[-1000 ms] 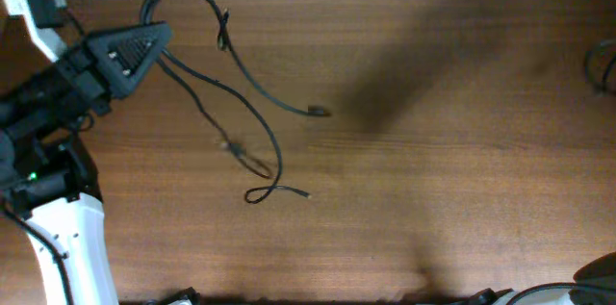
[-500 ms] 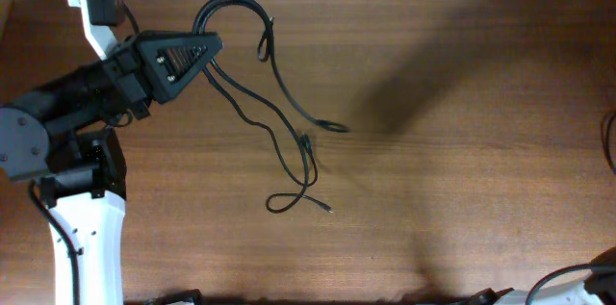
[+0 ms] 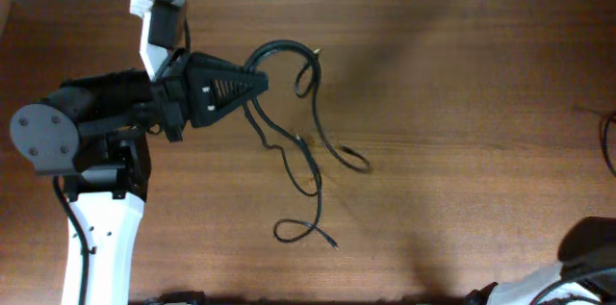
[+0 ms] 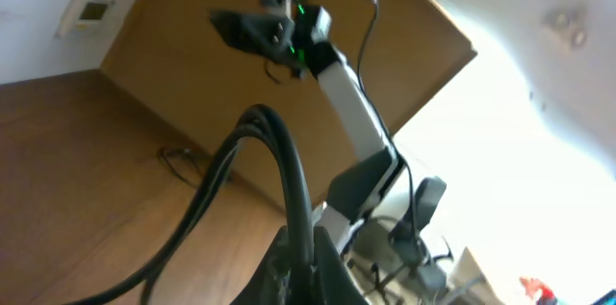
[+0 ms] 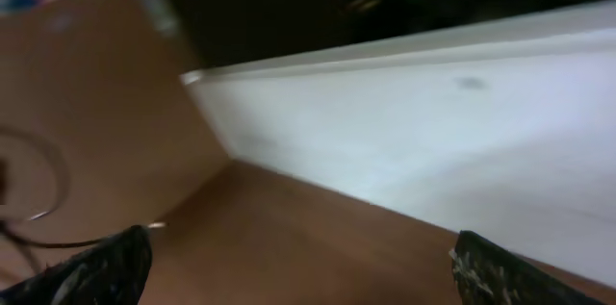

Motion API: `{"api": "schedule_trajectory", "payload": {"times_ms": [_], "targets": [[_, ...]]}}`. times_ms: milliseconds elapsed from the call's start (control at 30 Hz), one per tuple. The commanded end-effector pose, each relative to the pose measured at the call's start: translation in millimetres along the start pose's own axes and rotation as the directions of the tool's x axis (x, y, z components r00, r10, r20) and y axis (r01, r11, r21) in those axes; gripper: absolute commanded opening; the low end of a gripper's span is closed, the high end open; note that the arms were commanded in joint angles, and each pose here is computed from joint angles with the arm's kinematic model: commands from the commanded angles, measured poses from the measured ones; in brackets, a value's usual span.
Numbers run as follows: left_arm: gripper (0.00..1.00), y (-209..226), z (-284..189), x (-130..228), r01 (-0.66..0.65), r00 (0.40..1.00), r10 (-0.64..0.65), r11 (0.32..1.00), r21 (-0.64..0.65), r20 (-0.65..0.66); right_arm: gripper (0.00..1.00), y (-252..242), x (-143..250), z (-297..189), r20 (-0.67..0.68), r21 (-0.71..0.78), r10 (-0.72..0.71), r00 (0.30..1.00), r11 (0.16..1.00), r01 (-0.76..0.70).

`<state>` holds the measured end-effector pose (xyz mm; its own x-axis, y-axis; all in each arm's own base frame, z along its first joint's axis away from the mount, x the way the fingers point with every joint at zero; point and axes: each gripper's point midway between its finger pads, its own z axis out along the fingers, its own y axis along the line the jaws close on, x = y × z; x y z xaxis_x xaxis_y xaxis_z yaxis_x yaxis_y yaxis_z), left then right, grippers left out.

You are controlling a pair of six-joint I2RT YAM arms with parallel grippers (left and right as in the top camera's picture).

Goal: Untangle cables

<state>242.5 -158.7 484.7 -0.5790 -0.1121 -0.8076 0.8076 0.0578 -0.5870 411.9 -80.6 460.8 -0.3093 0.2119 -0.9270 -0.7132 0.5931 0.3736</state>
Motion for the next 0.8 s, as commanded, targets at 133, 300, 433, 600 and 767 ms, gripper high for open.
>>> {"api": "schedule_trajectory", "payload": {"times_ms": [133, 300, 433, 600, 767], "targets": [[0.03, 22.2, -2.9, -4.2, -0.185, 0.983, 0.185, 0.983, -0.011, -0.008, 0.99, 145.9, 15.5, 105.5, -0.092, -0.413, -0.129, 0.987, 0.907, 0.08], [0.08, 76.7, -8.7, -25.8, -0.003, 0.992, 0.014, 0.996, -0.088, 0.125, 0.99, 198.7, 33.8, 141.3, -0.119, -0.562, -0.174, 0.978, 0.823, 0.078], [0.11, 85.3, -14.1, -50.6, 0.06, 0.963, -0.026, 0.991, -0.123, 0.267, 0.99, 220.3, 43.6, 157.4, -0.104, -0.606, -0.229, 0.968, 0.786, 0.121], [0.09, 62.5, -13.4, -74.0, 0.068, 0.944, -0.035, 0.994, -0.09, 0.328, 0.99, 235.7, 65.8, 184.1, -0.113, -0.643, -0.269, 0.956, 0.754, 0.137], [0.06, 31.7, -13.2, -97.6, -0.004, 0.933, 0.033, 0.997, -0.08, 0.359, 0.99, 245.8, 107.3, 213.3, -0.193, -0.619, -0.317, 0.929, 0.774, 0.135]]}}
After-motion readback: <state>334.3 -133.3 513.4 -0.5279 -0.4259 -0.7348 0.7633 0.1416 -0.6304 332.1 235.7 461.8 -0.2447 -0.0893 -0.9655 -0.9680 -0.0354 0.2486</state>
